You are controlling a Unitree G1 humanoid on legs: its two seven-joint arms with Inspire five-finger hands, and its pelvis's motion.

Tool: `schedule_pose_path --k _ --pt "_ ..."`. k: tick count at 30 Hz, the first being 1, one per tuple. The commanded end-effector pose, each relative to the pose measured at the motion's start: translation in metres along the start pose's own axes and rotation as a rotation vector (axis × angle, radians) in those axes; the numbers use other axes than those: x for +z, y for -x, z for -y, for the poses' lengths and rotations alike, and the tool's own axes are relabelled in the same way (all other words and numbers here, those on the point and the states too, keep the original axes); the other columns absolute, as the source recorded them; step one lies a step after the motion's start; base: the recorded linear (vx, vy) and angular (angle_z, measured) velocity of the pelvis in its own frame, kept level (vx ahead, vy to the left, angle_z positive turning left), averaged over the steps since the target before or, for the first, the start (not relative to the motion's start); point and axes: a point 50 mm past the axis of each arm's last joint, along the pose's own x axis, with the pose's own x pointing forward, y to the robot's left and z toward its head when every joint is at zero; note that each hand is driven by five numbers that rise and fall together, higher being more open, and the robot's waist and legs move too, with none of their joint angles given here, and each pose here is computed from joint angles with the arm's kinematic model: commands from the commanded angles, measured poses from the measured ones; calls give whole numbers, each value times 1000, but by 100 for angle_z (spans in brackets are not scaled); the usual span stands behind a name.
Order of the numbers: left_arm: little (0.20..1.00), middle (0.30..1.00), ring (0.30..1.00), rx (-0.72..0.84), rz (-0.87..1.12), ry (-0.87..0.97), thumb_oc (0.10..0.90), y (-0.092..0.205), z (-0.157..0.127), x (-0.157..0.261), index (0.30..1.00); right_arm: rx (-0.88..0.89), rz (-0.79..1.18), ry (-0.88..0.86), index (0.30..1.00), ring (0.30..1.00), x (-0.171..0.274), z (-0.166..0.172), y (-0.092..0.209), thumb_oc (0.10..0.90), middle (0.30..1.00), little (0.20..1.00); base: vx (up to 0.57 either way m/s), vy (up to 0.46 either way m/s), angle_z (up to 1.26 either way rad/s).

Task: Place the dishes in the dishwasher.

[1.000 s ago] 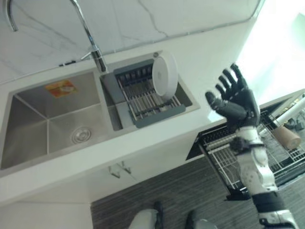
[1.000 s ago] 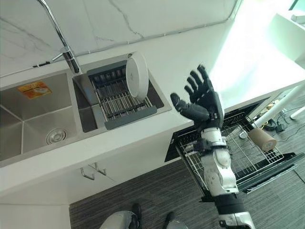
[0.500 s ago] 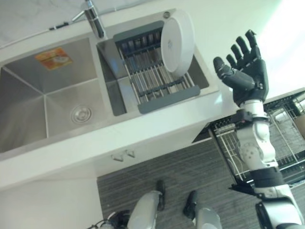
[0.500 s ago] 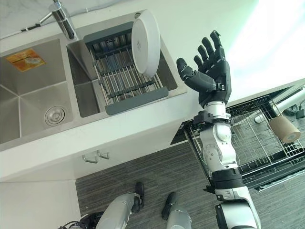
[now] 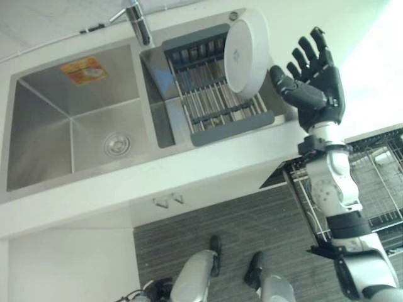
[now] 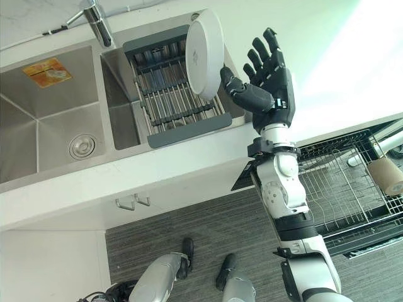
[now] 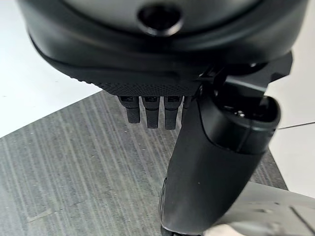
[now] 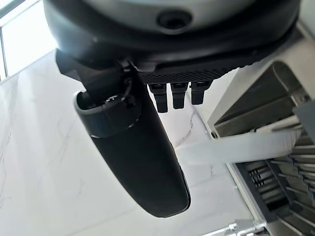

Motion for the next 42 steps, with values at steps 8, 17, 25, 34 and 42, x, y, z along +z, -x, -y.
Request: schedule_pose_path --k 8,17,25,34,42 --pt "900 900 900 58 -76 -87 800 5 -22 -21 900 112 197 14 900 900 48 -29 -28 800 900 900 32 -9 4" --pt "900 900 900 48 -46 -103 800 5 -22 -16 900 66 189 50 900 900 50 -22 -40 800 900 900 12 5 2" --pt "900 900 900 35 -29 -111 800 5 -21 -15 900 68 170 60 900 900 50 -20 -49 800 900 900 8 4 1" --pt "900 900 900 28 -18 -108 800 5 -22 -10 900 78 175 73 900 900 54 -26 -56 800 900 900 0 3 6" --pt "900 900 900 31 -8 -126 800 5 -23 -8 900 73 138 99 900 900 54 -26 -66 800 900 900 0 26 5"
